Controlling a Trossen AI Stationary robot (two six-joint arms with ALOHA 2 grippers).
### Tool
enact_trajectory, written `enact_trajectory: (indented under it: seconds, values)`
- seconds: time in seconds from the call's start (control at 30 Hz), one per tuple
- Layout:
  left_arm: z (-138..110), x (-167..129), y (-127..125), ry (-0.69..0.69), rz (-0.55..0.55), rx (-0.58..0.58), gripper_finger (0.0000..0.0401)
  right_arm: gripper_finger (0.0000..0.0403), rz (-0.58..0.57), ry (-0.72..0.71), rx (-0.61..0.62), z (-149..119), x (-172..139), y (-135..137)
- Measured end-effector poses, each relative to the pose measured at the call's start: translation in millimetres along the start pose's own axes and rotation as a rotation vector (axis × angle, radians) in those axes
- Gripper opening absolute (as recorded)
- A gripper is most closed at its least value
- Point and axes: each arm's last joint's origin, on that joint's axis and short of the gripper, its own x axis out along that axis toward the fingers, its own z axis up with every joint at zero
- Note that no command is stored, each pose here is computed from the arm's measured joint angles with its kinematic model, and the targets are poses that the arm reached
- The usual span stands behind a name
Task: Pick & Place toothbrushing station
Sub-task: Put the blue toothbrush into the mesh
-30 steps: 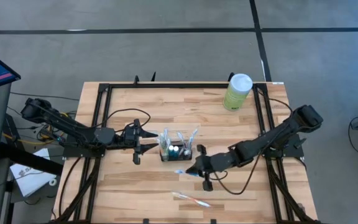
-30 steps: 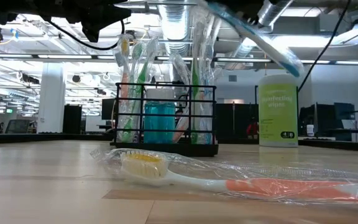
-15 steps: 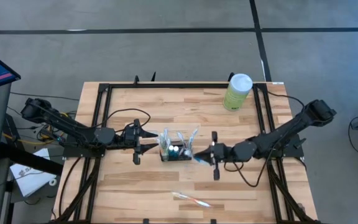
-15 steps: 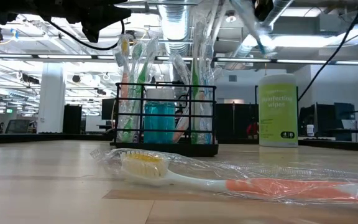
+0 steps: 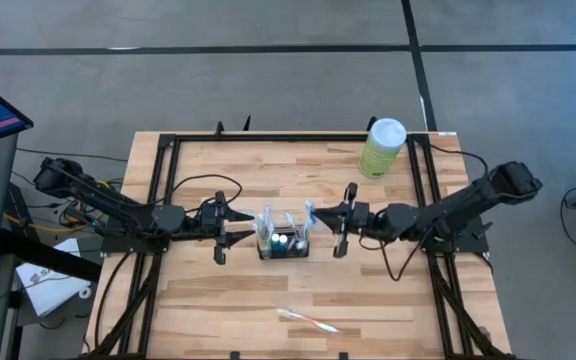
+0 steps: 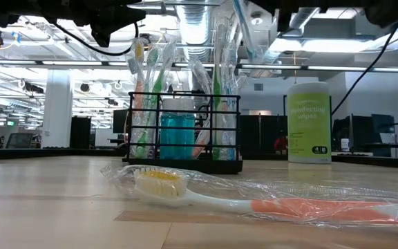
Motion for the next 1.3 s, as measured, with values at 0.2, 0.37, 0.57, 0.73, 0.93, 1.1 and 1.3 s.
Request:
enact_trajectory:
  seconds: [0.2, 0.37, 0.57, 0.73, 0.93, 1.1, 1.3]
  values:
    - [0, 0, 0, 0.000, 0.000, 0.000, 0.0167, 0.0000, -0.064, -0.022, -0.005, 1, 7, -16]
    - [0, 0, 0, 0.000, 0.000, 0.000, 0.0167, 0.0000, -0.068, -0.070, 0.016, 5, 10, -23]
    - [0, 0, 0, 0.000, 0.000, 0.000, 0.0167, 0.0000, -0.065, -0.082, 0.050, -8, 19, -27]
    - [0, 0, 0, 0.000, 0.000, 0.000, 0.0167, 0.0000, -0.025, -0.127, 0.061, -27, 32, -32]
    - [0, 0, 0, 0.000, 0.000, 0.000, 0.0167, 0.0000, -0.023, -0.123, 0.106, -44, 38, -35]
    - [0, 0, 0, 0.000, 0.000, 0.000, 0.0167, 0.0000, -0.007, -0.083, 0.120, -58, 40, -29]
    - [0, 0, 0, 0.000, 0.000, 0.000, 0.0167, 0.0000, 0.002, -0.083, 0.119, -71, 40, -25]
